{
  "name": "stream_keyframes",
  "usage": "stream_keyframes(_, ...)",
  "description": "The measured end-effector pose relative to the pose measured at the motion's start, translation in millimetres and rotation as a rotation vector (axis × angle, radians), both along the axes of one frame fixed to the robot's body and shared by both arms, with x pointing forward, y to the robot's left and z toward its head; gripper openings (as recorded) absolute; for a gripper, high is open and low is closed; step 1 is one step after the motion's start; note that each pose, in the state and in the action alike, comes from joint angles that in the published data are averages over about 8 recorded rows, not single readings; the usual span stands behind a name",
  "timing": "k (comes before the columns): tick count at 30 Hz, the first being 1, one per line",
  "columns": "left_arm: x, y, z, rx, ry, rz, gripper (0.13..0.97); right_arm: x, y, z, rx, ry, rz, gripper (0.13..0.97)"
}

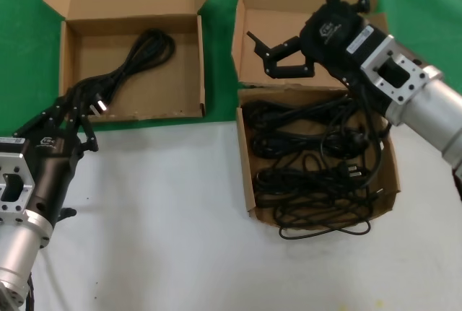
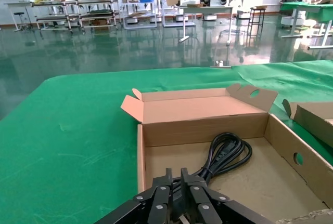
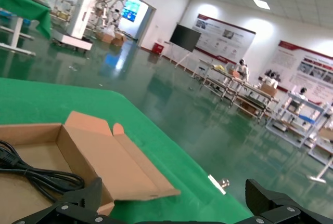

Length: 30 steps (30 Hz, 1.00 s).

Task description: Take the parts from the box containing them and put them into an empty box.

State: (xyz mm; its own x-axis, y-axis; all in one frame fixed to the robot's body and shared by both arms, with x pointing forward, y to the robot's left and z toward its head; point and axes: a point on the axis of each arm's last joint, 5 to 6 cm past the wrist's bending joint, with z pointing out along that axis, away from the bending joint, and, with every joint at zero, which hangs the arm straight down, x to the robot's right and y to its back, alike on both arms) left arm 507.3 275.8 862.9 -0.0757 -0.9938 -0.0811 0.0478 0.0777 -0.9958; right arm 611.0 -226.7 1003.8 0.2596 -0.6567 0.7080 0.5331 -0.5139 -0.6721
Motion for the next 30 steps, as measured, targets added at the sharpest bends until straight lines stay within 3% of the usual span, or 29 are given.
stream_keyframes(14,-0.9,0.9,-1.5,-0.002,0.004,0.008,0.281,-13.0,-8.6,-29.9,0.130,0.086,-0.064,0.966)
stream_keyframes(23,-1.5,1.4,-2.5,-0.003,0.007,0.013,0.447,-23.5,-15.0,-49.9,0.217,0.144,-0.112,0.966)
stream_keyframes(30,-2.0,1.9,-3.2,-0.004,0.009,0.017,0.635,-32.6,-20.1,-65.2,0.283,0.187,-0.153,0.966)
